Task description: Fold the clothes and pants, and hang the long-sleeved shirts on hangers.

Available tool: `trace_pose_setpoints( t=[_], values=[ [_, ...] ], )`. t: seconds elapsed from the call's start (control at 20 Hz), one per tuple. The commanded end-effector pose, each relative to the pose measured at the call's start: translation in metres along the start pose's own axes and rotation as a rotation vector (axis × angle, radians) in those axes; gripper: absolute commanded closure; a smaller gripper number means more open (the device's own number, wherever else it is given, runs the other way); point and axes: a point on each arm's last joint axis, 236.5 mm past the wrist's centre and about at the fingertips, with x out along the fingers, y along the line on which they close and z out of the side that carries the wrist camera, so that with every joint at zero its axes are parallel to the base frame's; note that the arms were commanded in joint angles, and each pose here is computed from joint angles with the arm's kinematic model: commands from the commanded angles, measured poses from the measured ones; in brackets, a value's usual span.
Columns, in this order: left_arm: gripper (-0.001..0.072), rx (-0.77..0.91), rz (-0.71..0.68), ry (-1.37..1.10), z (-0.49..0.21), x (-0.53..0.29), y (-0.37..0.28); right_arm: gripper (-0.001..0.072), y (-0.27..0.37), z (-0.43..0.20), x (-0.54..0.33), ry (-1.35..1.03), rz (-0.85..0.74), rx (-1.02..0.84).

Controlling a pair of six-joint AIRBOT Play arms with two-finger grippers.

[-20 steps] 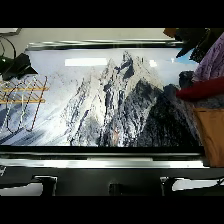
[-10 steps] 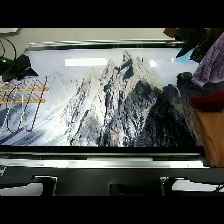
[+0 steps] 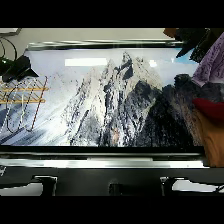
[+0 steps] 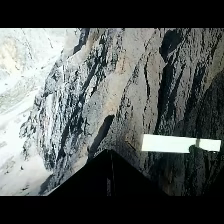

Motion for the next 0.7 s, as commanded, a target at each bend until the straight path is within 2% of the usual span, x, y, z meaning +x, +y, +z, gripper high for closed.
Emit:
trace_pose_setpoints(
  t=[0.0,0.65],
  values=[
    [0.0692,-0.001,0.001,0.000,0.000,0.000,0.001,0.0682,-0.036,-0.015,0.025,0.059,-0.183,-0.121],
    [0.0691,-0.001,0.004,0.016,-0.004,0.000,0.001,0.0681,-0.090,-0.055,0.083,0.201,-0.459,-0.308]
  ],
)
